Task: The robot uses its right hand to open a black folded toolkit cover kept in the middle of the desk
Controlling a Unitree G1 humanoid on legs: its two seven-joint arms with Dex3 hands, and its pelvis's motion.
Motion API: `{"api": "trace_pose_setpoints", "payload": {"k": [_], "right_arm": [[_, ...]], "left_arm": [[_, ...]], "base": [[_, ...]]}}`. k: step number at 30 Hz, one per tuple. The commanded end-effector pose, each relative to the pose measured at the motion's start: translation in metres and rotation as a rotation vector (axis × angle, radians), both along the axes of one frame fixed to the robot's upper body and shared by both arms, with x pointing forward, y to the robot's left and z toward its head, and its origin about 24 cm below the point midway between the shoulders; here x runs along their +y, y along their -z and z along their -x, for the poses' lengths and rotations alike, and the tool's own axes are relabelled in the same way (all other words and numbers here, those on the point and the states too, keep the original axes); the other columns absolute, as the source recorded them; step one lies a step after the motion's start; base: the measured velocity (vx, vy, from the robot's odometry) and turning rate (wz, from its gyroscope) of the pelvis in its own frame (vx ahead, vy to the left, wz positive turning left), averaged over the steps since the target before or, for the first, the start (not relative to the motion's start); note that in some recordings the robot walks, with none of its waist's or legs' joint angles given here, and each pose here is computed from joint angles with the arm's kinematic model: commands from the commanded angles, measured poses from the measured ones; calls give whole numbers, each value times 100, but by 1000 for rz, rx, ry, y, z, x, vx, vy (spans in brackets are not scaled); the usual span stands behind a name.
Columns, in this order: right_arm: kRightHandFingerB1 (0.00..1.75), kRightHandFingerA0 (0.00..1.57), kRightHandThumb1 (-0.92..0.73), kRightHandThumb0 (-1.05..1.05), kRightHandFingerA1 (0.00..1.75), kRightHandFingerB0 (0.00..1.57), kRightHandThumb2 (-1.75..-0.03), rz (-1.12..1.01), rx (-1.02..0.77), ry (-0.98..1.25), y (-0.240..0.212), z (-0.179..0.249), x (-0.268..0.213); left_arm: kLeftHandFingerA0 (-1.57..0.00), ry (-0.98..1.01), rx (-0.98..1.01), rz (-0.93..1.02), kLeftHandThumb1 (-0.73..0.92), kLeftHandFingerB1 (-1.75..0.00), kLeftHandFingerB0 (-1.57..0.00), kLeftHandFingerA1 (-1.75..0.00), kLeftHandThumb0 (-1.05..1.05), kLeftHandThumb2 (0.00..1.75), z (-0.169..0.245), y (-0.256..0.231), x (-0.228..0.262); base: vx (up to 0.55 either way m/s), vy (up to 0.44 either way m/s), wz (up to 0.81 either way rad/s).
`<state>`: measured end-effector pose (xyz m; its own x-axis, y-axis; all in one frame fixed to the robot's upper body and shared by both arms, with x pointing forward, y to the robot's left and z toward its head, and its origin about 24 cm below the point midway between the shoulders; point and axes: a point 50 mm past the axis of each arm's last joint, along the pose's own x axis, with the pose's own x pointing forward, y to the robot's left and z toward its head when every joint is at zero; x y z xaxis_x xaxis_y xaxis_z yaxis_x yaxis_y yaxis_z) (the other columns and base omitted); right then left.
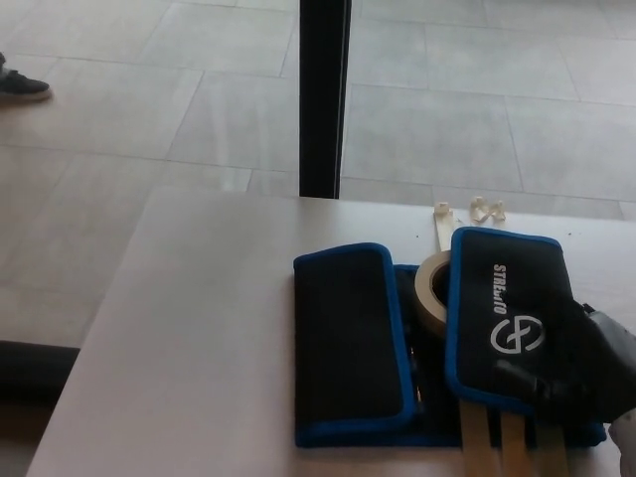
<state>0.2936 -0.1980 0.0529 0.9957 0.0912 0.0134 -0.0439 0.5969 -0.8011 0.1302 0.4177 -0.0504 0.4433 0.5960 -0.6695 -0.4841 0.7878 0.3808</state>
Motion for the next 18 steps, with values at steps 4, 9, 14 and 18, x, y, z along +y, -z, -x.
{"api": "trace_pose_setpoints", "payload": {"k": [4, 9, 14, 18], "right_arm": [[45, 27, -75, -69, 69, 33, -63, 917, -60, -460, 23, 28, -12], [47, 1, -57, -83, 38, 11, -100, 1037, 42, -414, 30, 24, -15], [30, 0, -53, -83, 0, 0, -65, 1107, 79, -412, 37, 24, -11], [17, 0, -42, -82, 0, 0, -70, 1149, 113, -424, 42, 24, -7]], "left_arm": [[-48, -53, -4, -3, 75, -51, -40, -69, -67, 62, 3, -17, 19], [-49, -48, -7, -8, 75, -51, -42, -70, -67, 62, 2, -17, 18], [-49, -34, 0, -12, 76, -51, -42, -69, -67, 62, 0, -16, 16], [-47, -24, 2, -20, 76, -52, -43, -69, -68, 62, 0, -16, 16]], "base": [[0, 0, 0], [0, 0, 0], [0, 0, 0], [0, 0, 0]]}}
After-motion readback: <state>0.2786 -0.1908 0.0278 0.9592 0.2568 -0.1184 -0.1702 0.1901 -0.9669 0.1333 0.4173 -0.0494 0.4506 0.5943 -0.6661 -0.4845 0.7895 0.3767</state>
